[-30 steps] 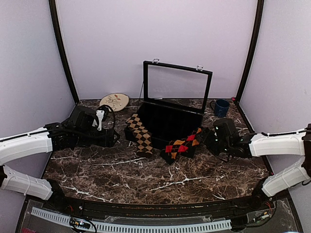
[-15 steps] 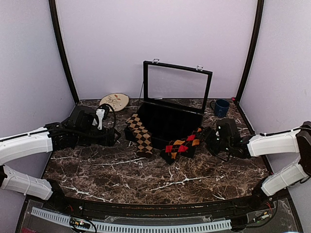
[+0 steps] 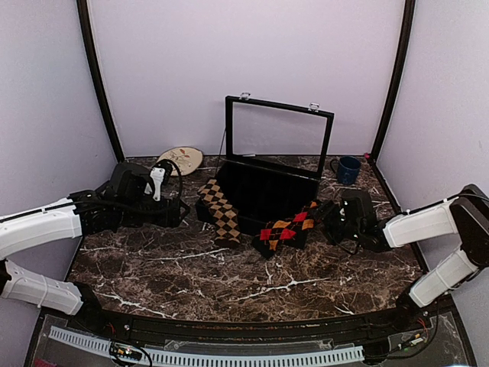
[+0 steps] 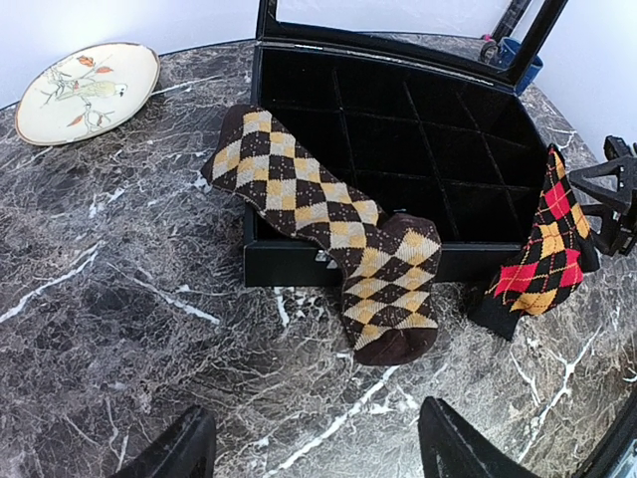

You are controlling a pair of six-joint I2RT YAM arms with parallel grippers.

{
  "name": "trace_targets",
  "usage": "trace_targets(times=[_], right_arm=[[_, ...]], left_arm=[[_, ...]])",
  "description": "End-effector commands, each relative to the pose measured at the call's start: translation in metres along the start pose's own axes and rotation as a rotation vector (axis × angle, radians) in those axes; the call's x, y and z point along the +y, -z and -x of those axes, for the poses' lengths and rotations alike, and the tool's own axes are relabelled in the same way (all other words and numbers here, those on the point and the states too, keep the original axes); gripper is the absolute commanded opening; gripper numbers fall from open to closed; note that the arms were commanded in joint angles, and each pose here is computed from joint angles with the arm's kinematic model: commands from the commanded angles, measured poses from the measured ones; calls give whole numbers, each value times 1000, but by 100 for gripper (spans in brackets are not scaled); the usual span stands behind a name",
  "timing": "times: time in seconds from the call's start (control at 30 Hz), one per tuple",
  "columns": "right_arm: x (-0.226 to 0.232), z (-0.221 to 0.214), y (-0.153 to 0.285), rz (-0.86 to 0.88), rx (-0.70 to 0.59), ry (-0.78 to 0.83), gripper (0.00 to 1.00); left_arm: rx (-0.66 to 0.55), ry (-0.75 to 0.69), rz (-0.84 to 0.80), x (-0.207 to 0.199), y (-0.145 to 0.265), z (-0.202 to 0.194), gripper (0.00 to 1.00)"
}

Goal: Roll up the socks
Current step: Pick up the sock from the storage box.

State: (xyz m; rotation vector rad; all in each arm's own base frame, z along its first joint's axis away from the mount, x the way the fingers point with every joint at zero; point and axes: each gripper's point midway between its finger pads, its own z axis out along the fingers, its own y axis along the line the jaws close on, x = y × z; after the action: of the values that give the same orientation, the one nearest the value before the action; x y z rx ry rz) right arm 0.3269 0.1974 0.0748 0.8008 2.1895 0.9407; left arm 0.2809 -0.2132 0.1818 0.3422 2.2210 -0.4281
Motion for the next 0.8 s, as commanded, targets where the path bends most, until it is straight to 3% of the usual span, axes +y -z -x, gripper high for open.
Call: trace_targets(times=[0.0,0.5,0.77], right_arm=[[7,5,-4,65,-15,-46,79],[9,8,-9,160,-41,-131,64],[10,11,-6,174,-59,-137,48]], left_arm=[[-23,-23,-2,-3,8,12,73],[-19,-54,20,1,13,12,73],[-22,-57,24,2,13,11,73]])
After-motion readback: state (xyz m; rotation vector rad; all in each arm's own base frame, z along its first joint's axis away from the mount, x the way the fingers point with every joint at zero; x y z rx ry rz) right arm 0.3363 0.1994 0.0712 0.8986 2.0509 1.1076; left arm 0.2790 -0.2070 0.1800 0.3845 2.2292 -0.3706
